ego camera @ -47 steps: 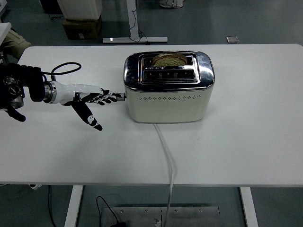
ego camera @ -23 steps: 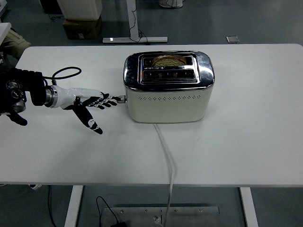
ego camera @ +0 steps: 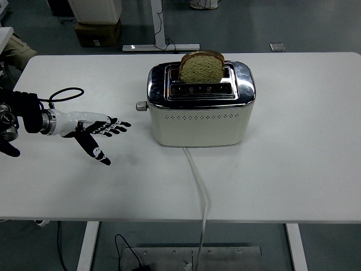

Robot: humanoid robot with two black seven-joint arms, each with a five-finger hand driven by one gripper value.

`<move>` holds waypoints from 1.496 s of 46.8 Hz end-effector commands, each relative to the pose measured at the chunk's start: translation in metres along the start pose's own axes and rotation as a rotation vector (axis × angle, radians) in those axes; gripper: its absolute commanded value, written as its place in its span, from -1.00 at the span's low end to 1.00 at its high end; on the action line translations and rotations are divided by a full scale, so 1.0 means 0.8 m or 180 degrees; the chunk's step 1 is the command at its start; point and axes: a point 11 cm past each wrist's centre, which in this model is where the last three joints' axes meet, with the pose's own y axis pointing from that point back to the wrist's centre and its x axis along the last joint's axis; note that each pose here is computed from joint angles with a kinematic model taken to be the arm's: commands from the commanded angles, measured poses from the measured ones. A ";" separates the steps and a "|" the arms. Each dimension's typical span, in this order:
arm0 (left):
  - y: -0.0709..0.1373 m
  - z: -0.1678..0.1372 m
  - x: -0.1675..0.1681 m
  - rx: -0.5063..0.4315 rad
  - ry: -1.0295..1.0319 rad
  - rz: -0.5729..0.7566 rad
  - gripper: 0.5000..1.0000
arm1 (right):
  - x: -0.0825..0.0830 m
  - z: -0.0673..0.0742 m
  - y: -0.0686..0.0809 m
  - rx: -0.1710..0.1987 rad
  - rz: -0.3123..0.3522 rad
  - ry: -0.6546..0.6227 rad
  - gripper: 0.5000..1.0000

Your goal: Press down toaster

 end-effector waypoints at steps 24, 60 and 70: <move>0.111 0.097 0.121 -0.1414 0.1063 0.0649 1.00 | 0.000 -0.004 -0.001 0.0024 -0.0001 0.0006 0.99; 0.109 -0.059 0.177 -0.2517 0.3801 0.1587 1.00 | 0.000 -0.003 -0.001 0.0017 -0.0003 -0.0005 0.99; 0.116 -0.100 0.174 -0.2568 0.4054 0.1869 1.00 | 0.000 -0.003 -0.001 0.0022 -0.0003 -0.0005 0.99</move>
